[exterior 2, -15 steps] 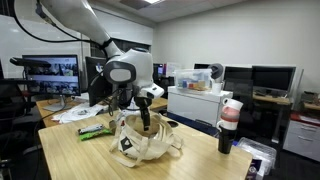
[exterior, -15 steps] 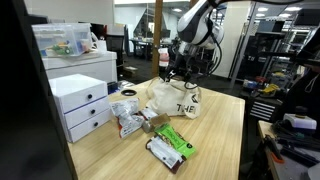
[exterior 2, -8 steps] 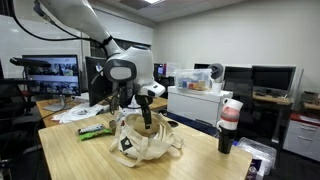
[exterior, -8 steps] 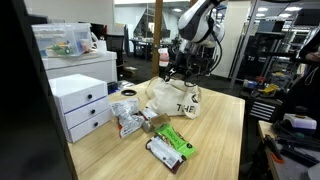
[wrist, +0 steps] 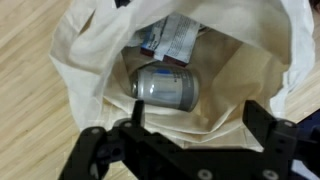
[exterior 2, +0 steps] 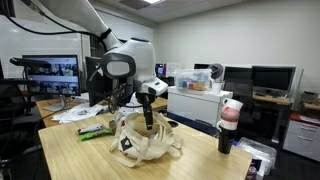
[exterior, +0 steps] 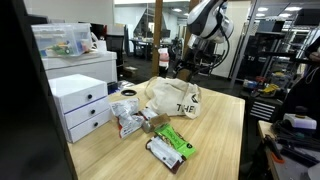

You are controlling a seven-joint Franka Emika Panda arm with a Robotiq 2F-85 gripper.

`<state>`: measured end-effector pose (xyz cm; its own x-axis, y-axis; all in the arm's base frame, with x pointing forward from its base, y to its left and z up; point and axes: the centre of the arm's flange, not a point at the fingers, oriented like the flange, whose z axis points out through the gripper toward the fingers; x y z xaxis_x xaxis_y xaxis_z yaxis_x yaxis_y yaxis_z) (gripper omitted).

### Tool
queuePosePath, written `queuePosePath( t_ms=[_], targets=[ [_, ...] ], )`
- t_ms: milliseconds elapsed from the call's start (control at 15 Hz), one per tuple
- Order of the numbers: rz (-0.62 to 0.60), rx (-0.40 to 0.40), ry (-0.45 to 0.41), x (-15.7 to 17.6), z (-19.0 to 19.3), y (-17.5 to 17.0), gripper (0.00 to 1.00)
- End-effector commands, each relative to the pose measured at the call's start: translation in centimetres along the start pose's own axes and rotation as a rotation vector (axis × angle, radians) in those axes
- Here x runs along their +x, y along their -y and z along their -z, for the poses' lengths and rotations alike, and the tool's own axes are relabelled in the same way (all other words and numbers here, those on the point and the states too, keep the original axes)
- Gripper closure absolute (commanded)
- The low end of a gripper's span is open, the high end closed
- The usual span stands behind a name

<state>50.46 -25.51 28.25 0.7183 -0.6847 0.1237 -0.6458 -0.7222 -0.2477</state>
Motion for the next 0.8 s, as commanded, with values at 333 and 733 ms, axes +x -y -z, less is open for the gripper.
queuePosePath(
  t_ms=[333,733],
  targets=[
    [-0.029,-0.014,0.080,-1.3,-1.7,-2.0,0.00],
    [0.014,-0.033,0.078,-1.0,-4.7,-0.5,0.00]
  ],
)
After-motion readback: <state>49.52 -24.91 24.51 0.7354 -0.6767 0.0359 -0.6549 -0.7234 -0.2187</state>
